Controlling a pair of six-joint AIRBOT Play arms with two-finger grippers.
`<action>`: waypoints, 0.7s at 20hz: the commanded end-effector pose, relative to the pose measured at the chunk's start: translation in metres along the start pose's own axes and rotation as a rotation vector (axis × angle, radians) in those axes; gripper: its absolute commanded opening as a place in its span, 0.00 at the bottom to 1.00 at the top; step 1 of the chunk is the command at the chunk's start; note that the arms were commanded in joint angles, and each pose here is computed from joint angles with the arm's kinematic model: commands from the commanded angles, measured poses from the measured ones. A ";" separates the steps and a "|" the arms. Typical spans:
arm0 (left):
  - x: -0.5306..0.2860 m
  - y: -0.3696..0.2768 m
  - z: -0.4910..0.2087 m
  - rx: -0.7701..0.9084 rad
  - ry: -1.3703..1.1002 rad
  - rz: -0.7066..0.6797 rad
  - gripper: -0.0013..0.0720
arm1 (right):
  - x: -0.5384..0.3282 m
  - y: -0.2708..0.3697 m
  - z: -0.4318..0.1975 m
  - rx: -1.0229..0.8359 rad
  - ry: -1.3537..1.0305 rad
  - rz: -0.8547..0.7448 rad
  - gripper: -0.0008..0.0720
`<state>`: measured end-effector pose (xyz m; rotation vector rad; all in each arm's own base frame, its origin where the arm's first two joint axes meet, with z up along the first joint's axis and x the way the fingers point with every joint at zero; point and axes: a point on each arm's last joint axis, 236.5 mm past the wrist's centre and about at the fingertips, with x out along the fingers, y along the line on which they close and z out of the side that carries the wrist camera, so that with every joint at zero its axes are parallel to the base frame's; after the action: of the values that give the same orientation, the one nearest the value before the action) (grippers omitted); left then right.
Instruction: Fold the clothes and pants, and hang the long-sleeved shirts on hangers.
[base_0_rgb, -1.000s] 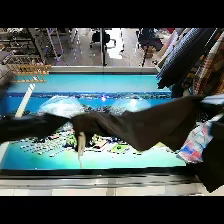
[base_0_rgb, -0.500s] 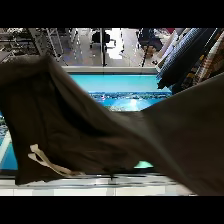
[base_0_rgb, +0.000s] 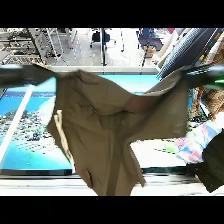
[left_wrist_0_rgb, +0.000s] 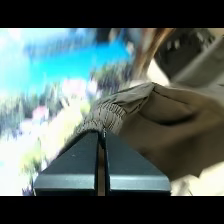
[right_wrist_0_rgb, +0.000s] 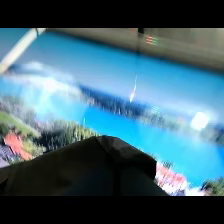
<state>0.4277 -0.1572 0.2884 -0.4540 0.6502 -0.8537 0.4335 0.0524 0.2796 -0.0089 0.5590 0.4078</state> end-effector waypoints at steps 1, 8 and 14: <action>0.095 0.140 -0.059 -0.287 0.162 0.024 0.02 | 0.138 -0.061 -0.105 0.188 0.222 0.007 0.03; 0.137 0.247 -0.101 -0.597 0.197 0.061 0.02 | 0.158 -0.045 -0.126 0.260 0.307 0.119 0.03; 0.059 0.244 -0.111 -0.589 0.347 0.008 0.02 | 0.051 0.063 -0.179 0.258 0.704 0.392 0.03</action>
<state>0.5411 -0.1034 0.0452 -0.8593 1.1279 -0.6973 0.4335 0.0850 0.1054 0.2089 1.0906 0.5886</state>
